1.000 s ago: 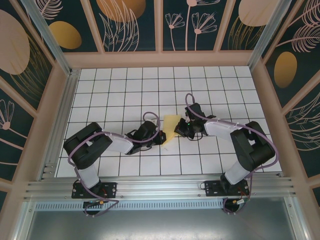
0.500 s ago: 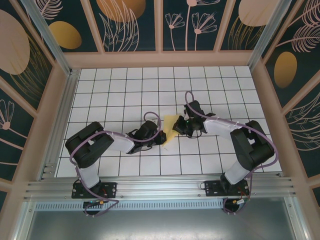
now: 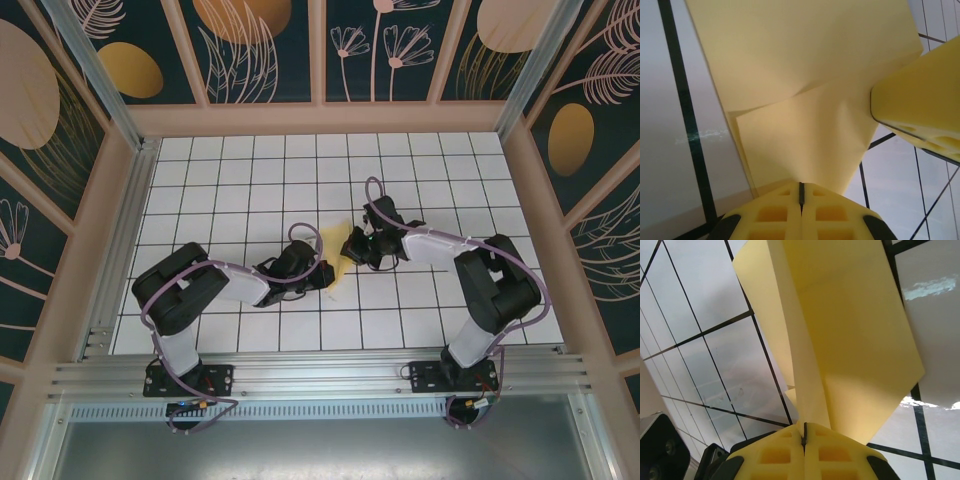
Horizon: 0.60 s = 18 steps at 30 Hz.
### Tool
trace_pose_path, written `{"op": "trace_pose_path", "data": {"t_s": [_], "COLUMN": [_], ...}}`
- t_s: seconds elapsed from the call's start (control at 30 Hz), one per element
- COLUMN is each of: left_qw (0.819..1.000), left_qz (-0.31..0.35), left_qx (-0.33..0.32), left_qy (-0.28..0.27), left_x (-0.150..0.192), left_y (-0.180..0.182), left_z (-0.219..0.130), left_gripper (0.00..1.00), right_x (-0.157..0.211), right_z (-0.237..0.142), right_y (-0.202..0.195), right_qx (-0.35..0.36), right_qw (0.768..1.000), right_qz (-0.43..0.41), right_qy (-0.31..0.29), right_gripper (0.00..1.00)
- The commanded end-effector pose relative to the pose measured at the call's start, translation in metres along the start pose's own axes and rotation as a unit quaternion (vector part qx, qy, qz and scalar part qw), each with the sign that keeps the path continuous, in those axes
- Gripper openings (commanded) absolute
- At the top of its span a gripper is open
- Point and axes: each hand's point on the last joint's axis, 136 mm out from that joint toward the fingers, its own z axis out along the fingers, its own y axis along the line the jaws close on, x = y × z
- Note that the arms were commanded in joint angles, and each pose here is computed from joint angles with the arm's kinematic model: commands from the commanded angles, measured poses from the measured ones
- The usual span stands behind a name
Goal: Fold a paper plane with a square sheet of paper (pick it up from the middle)
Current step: Fourth fold the wing at the center of the table.
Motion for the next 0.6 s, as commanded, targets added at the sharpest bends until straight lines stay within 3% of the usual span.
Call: {"op": "trace_pose_path", "data": {"t_s": [0.0,0.2,0.33,0.57], "left_qw": [0.998,0.997,0.997,0.999], "left_qz": [-0.018,-0.045,-0.054,-0.037], "left_qx": [0.048,0.042,-0.003,-0.019], "left_qy": [-0.022,-0.053,-0.059,-0.016], "left_x": [-0.019,-0.045,-0.056,-0.05], "left_y": [-0.024,-0.018,0.005,0.012], "left_z": [-0.014,-0.03,-0.029,-0.01], "left_gripper": [0.02,0.04,0.04,0.03], "right_x": [0.001,-0.001,-0.001,-0.001], "right_z": [0.001,-0.003,-0.004,-0.005], "right_y": [-0.001,-0.009,-0.011,-0.012], "right_qx": [0.027,0.053,0.061,0.065], "right_qw": [1.0,0.998,0.998,0.997], "right_qz": [-0.01,-0.018,-0.021,-0.025], "right_qy": [-0.004,-0.015,-0.017,-0.019], "right_gripper": [0.0,0.0,0.0,0.0]}}
